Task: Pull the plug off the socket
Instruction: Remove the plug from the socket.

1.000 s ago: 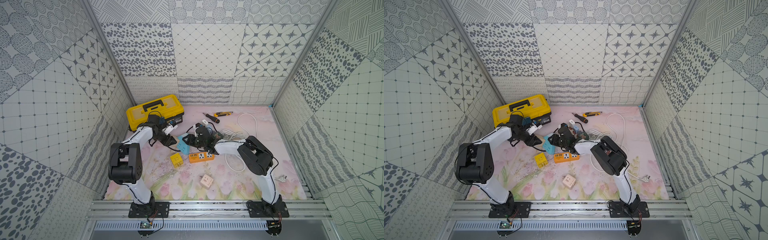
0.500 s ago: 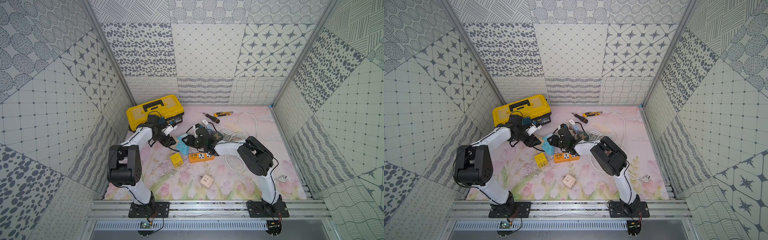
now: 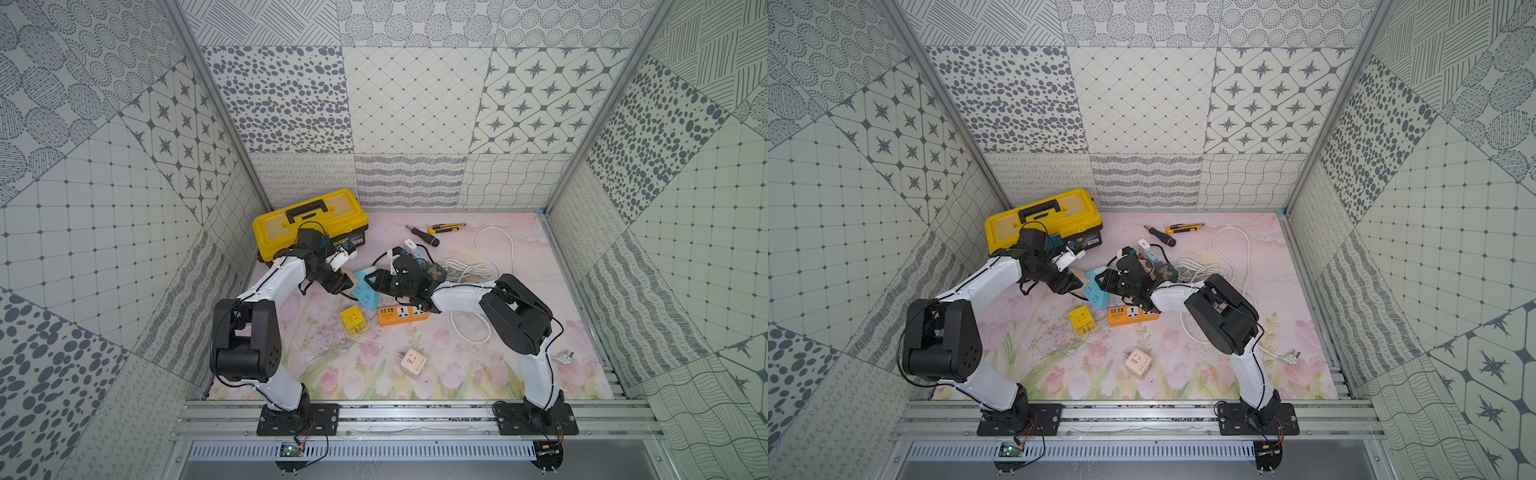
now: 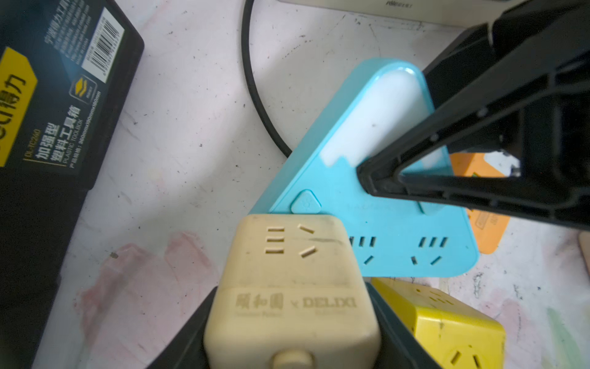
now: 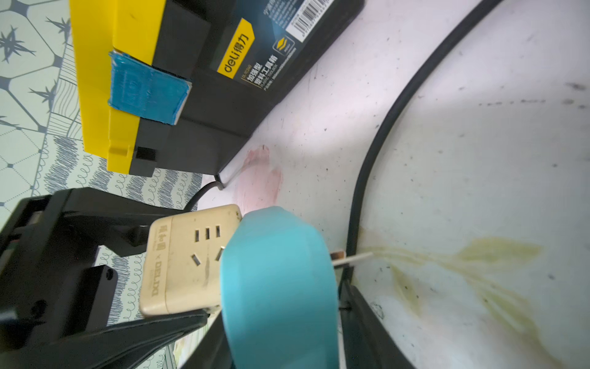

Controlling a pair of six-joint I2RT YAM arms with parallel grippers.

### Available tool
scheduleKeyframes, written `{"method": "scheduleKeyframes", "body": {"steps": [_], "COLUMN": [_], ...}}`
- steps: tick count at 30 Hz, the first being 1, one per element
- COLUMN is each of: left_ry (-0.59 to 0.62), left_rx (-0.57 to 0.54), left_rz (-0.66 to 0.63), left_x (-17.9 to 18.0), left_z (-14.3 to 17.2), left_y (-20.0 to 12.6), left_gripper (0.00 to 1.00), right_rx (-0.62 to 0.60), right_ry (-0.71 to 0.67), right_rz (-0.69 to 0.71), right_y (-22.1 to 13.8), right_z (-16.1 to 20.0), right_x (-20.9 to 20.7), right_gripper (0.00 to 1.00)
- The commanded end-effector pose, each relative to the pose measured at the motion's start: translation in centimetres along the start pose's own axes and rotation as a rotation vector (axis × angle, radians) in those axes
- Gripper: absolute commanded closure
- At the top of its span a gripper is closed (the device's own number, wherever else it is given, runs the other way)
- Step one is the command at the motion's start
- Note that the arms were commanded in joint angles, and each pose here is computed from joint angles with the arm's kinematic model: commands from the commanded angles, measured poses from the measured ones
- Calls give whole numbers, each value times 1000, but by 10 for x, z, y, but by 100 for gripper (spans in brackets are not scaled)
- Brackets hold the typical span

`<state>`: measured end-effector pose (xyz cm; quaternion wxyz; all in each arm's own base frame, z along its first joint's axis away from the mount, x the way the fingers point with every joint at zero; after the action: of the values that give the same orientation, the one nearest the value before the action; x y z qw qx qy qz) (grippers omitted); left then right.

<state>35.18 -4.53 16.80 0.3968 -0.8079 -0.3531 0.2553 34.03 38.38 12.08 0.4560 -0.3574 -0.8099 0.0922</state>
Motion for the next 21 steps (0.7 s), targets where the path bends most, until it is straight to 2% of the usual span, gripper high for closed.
{"method": "scheduleKeyframes", "body": {"steps": [1,3,6,7,9,13,15,18,21], "left_ry": [2,77,305,322,262,24,-14,32,265], "left_rx": [-228,-204,-88,-76,-109,-254,-298,-316,-260], "left_rz": [215,179,65,48,78,220,277,295,189], "left_x": [-22,-26,-45,-48,-49,-34,-34,-41,-62], "left_z": [-27,-24,-10,-9,-14,-29,-32,-30,-18], "left_y": [-27,-26,-9,-5,-7,-30,-39,-42,-29], "left_gripper": [100,100,100,100,100,100,100,100,100], "right_rx": [141,138,141,141,137,121,116,110,107], "right_ry": [-3,1,5,7,6,0,1,7,11], "right_rz": [353,360,359,357,356,379,380,376,377], "right_y": [-1,-1,1,1,1,-2,-2,-1,1], "right_z": [47,47,47,47,46,45,44,45,44], "right_x": [-76,-78,-78,-78,-77,-80,-79,-80,-79], "right_gripper": [100,100,100,100,100,100,100,100,100]}}
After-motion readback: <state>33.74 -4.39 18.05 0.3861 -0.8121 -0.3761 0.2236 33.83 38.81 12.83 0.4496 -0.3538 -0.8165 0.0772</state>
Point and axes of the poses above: each gripper's point midway between its finger pads, its own y axis out along the fingers, its own x axis along the line the jaws close on, z = x × y, the point moved 7 cm from there along -y, back along the fingers, and after that the axes turned 9 degrees about -y, right-handed, at the moved point
